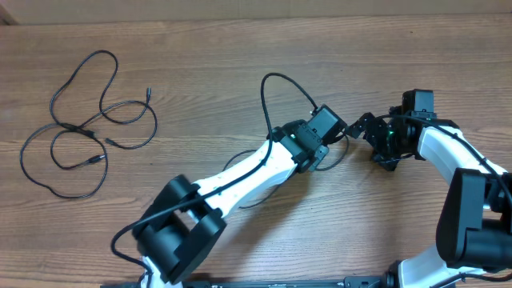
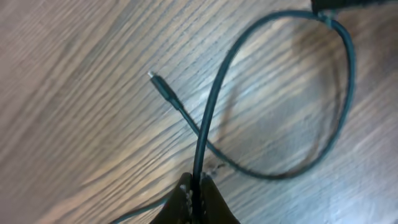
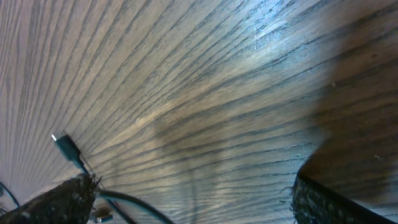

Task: Untangle cables

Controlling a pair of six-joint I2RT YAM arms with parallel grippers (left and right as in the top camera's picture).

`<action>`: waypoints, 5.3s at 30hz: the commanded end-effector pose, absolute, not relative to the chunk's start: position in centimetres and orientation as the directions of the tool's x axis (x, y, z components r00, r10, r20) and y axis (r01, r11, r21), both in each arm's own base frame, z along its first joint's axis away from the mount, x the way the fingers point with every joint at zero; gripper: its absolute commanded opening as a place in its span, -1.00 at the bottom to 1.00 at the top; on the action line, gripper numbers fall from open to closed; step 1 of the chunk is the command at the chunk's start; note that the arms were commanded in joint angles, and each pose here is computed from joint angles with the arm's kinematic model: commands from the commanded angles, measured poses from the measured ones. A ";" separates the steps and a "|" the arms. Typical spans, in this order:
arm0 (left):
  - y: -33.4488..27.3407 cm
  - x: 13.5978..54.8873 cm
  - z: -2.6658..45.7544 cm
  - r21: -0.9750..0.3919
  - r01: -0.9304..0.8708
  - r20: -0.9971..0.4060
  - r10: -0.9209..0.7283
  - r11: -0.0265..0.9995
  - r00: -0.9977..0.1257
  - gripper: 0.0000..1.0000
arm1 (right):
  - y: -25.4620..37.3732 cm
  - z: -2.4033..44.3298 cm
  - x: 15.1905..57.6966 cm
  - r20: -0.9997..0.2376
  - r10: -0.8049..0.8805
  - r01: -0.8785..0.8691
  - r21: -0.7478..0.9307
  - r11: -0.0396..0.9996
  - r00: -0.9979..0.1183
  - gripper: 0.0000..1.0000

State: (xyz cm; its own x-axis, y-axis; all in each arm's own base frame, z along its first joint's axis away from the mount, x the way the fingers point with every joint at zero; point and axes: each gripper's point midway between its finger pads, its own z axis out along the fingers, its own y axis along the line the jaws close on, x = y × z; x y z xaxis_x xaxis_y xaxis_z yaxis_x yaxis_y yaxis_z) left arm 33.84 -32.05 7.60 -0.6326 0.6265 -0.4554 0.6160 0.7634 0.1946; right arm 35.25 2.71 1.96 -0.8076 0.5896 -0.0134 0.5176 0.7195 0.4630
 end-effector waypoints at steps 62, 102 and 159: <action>-24.9 30.5 -5.2 0.079 0.882 0.019 0.884 0.464 -0.467 0.27 | 2.2 2.1 35.5 -0.042 0.590 0.513 0.446 0.733 -0.806 1.00; -26.3 31.4 -5.1 0.072 0.850 -0.060 0.853 0.522 -0.519 -0.91 | 2.2 2.1 35.5 -0.043 0.590 0.513 0.447 0.733 -0.806 1.00; 10.8 42.5 19.5 -0.123 -0.687 -0.545 -0.627 0.716 -0.557 -0.91 | 2.2 2.1 35.5 -0.042 0.590 0.513 0.446 0.733 -0.806 1.00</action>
State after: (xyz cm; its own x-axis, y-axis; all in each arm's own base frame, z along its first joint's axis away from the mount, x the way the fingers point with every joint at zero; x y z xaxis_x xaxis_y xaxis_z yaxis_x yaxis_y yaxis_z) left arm 42.36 10.23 21.31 -0.5576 -0.5988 -0.5750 -0.6537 0.7436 -0.1405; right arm 35.26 2.71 1.96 -0.8068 0.5907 -0.0130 0.5187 0.7187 0.4631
